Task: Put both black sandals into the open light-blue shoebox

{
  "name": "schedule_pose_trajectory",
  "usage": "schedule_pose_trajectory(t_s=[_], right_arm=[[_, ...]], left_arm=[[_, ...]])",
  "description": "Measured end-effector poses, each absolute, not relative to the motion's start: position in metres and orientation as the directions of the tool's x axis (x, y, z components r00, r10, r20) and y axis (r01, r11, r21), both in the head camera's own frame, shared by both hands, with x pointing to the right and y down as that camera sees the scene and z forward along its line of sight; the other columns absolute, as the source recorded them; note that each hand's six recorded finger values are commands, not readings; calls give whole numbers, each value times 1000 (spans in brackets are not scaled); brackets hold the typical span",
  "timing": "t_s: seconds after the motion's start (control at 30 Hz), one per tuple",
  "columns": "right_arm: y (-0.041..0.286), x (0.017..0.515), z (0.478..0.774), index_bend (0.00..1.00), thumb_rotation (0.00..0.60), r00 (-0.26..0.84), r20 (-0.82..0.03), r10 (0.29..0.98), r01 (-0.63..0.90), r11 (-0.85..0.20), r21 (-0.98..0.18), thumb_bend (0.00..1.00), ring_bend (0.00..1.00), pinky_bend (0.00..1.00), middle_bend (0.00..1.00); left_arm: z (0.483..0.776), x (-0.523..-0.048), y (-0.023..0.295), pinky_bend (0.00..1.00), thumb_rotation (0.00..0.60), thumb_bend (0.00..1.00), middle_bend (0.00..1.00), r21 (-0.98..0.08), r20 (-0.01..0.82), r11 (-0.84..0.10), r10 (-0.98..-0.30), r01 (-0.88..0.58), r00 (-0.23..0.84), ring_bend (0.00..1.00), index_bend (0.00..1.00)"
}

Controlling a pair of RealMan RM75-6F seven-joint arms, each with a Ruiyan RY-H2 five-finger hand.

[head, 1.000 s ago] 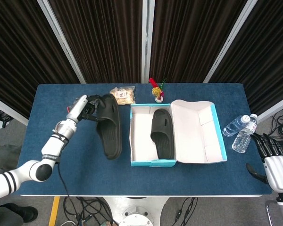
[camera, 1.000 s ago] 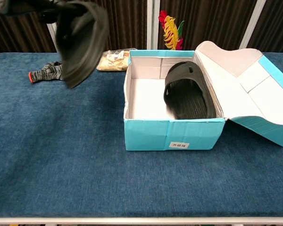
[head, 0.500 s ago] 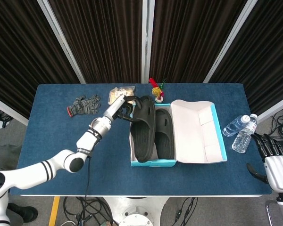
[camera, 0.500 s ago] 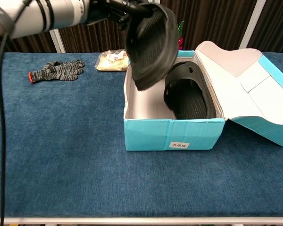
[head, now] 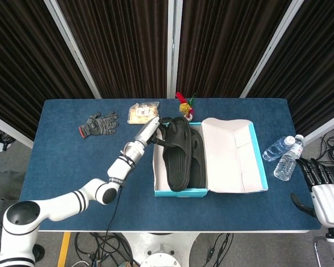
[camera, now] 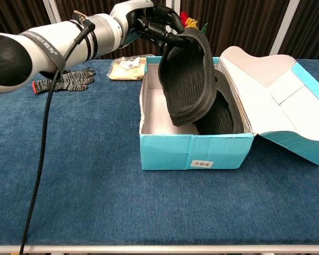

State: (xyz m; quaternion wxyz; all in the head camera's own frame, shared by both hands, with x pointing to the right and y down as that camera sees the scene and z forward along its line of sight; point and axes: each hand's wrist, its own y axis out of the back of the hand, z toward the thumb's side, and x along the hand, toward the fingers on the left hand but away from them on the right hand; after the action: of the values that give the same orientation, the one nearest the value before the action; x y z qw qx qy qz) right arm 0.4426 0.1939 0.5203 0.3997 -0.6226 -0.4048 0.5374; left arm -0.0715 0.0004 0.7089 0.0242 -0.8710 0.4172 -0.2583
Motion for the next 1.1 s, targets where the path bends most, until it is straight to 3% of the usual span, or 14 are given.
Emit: schedule_pose_trajectory(t_s=[0.4, 0.67, 1.1], right_arm=[[194, 443, 517, 9, 600, 88, -341, 936, 67, -347, -935, 205, 0, 126, 85], [194, 443, 516, 10, 600, 88, -339, 937, 65, -345, -936, 207, 0, 126, 85], [194, 441, 517, 10, 600, 88, -342, 936, 65, -348, -935, 202, 0, 126, 85]], left_arm=[[724, -72, 1, 556, 600, 0, 555, -268, 401, -589, -788, -762, 468, 664, 539], [729, -80, 9, 543, 600, 0, 555, -334, 317, -553, -829, -763, 461, 655, 540], [752, -89, 35, 540, 600, 0, 555, -370, 313, -565, -823, -737, 474, 656, 544]])
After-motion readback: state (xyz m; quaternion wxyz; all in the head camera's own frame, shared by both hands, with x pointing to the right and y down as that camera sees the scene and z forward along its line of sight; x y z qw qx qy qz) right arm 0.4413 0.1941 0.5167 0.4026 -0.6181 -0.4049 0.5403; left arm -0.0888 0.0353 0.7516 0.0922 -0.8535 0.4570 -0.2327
